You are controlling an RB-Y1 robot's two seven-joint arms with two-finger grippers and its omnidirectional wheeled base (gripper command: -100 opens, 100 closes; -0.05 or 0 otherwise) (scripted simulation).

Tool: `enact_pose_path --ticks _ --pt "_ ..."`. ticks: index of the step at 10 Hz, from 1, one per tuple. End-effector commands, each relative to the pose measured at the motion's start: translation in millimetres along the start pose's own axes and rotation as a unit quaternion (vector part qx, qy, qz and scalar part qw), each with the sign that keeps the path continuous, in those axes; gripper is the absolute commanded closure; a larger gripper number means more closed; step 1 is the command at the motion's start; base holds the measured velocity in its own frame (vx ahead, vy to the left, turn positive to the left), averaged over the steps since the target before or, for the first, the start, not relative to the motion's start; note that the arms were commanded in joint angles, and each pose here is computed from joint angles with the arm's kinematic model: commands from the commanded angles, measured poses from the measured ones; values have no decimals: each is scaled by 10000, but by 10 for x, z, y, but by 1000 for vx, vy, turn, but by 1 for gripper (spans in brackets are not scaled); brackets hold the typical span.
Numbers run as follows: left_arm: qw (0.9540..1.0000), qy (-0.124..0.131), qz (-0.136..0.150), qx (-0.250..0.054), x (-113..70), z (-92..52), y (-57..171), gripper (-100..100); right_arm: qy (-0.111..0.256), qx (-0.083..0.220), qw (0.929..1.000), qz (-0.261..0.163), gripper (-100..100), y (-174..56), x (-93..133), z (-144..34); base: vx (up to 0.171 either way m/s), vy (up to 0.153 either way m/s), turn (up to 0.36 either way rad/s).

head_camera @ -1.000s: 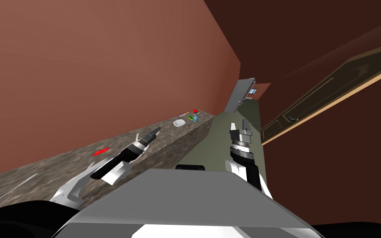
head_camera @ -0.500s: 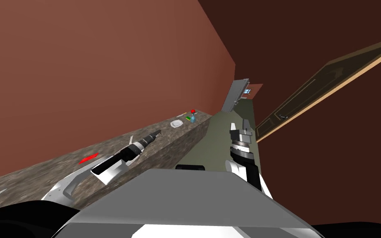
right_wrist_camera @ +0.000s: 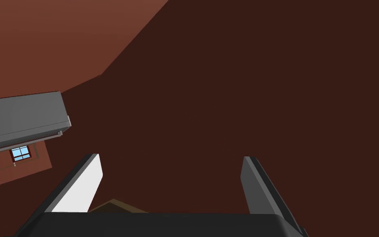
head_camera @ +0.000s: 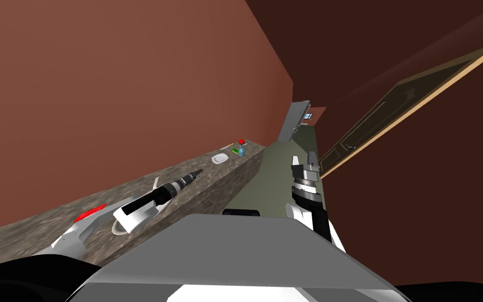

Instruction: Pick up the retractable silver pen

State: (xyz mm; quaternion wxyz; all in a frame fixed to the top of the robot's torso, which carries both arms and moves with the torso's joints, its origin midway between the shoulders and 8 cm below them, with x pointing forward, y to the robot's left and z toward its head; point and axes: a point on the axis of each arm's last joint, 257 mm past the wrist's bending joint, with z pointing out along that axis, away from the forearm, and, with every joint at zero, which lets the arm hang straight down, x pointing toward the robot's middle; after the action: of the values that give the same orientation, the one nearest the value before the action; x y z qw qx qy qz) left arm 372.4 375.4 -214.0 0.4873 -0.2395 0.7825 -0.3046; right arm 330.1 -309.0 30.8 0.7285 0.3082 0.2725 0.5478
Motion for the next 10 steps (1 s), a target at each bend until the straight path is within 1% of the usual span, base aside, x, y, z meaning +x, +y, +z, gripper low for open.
enact_pose_path --ticks 1,2,3,4,5,6,7,8,9,10 --pt "9997 82 48 -216 -20 -20 157 -100 0 0 10000 0 0 0 0 0 49 -33 -41" --pt "9979 214 91 -606 -15 -49 418 -100 0 0 10000 0 0 0 0 0 75 -37 -64" --pt "9979 214 91 -606 -15 -49 418 -100 0 0 10000 0 0 0 0 0 64 -35 -32" --pt "9943 337 130 -1004 -19 -97 684 -100 0 0 10000 0 0 0 0 0 60 -50 -72" --pt "9901 432 165 -1325 -40 -153 908 -100 0 0 10000 0 0 0 0 0 93 -65 -76" --pt "9889 449 166 -1406 -33 -165 948 -100 0 0 10000 0 0 0 0 0 84 -62 -15" --pt "9822 544 198 -1784 -59 -249 1196 -100 0 0 10000 0 0 0 0 0 83 -63 -39" --pt "9818 548 198 -1806 -57 -253 1207 -100 0 0 10000 0 0 0 0 0 68 -46 -22" --pt "9745 623 225 -2144 -96 -345 1429 -100 0 0 10000 0 0 0 0 0 82 -43 -25" --pt "9732 635 226 -2200 -91 -358 1456 -100 0 0 10000 0 0 0 0 0 71 -36 -25"
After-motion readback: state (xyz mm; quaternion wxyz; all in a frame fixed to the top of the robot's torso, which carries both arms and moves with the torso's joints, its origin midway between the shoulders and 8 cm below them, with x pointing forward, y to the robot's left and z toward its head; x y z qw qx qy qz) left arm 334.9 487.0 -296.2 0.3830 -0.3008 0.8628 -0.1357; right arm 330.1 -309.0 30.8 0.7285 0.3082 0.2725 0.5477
